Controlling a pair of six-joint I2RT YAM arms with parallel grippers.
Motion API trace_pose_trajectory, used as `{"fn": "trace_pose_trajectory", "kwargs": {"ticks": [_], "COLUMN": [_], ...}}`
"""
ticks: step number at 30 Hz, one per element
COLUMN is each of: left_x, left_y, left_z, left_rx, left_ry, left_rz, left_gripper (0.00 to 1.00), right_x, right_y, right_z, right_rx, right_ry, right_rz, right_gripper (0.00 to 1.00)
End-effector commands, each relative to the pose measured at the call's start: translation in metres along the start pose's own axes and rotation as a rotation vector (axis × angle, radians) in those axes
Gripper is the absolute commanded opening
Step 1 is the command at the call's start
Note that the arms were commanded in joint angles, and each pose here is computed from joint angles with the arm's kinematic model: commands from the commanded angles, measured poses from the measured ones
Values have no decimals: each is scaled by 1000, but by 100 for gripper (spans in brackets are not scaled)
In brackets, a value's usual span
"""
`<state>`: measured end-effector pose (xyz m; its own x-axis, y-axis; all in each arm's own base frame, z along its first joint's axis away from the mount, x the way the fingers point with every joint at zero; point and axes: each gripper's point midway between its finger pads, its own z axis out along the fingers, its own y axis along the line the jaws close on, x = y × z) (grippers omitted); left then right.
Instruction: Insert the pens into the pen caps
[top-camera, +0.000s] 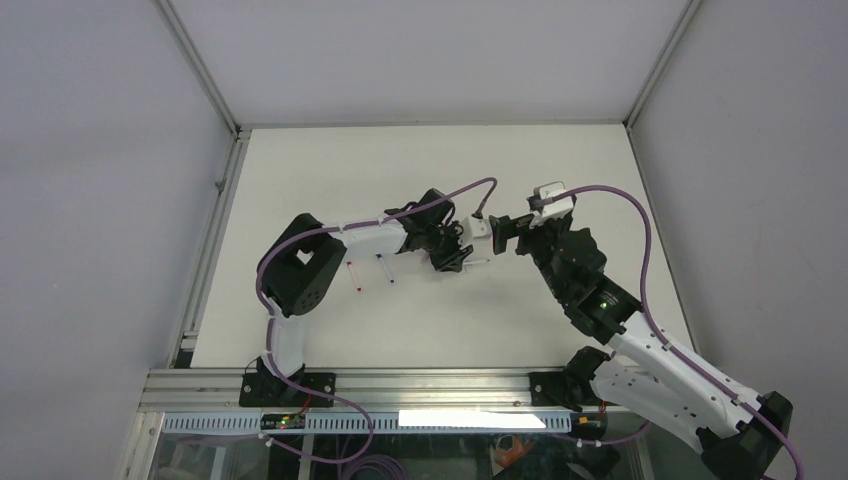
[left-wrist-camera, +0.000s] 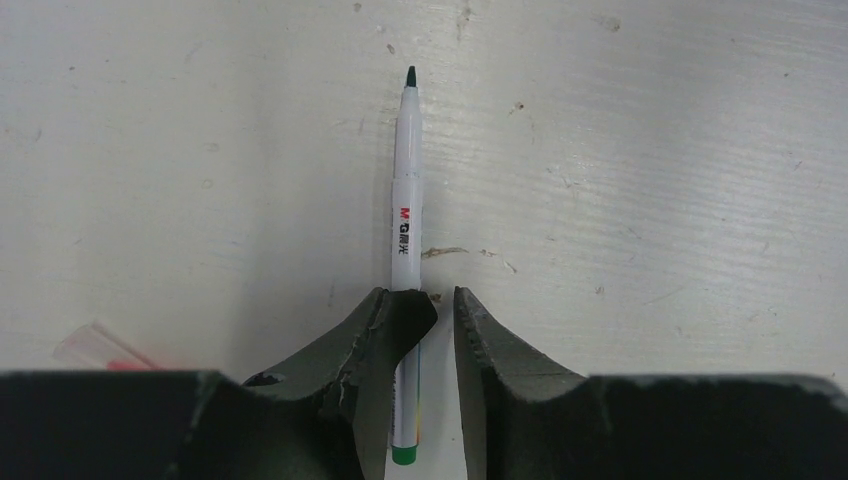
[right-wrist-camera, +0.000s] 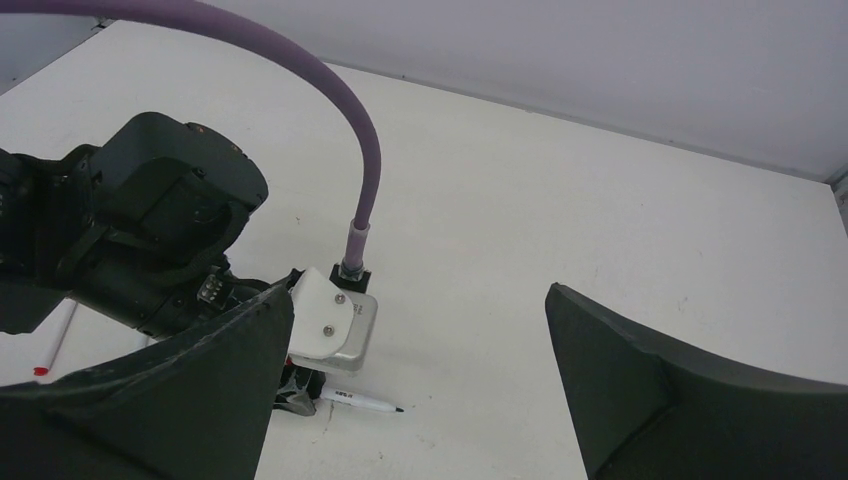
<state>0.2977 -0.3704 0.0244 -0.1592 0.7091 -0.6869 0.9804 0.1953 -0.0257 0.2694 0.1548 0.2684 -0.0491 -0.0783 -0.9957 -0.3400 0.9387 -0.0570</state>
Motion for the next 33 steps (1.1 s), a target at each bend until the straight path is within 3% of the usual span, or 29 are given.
{"fn": "trace_pose_trajectory", "kwargs": {"ticks": [1, 10, 16, 20, 27, 33], "left_x": [-6, 6, 19, 15, -6, -37], "left_y": [-8, -28, -32, -28, -24, -14], "left_z": [5, 17, 26, 24, 6, -33], "left_rx": [27, 37, 37, 16, 1, -37], "left_ry": [2, 60, 99, 97, 4, -155], "left_rz": [52, 93, 75, 35, -2, -30], "left_gripper": [28, 28, 1, 0, 0, 0], "right_x": [-15, -17, -26, -32, -36, -29], "right_y": [-7, -12, -37, -55, -96, -86], "right_z": [-1, -2, -12, -23, -53, -45], "right_rx": [34, 59, 186, 273, 481, 444], "right_ry": [-60, -71, -127, -176, -266, -230], "right_rz": [48, 70, 141, 206, 353, 339], "right_gripper": [100, 100, 100, 99, 99, 96]}}
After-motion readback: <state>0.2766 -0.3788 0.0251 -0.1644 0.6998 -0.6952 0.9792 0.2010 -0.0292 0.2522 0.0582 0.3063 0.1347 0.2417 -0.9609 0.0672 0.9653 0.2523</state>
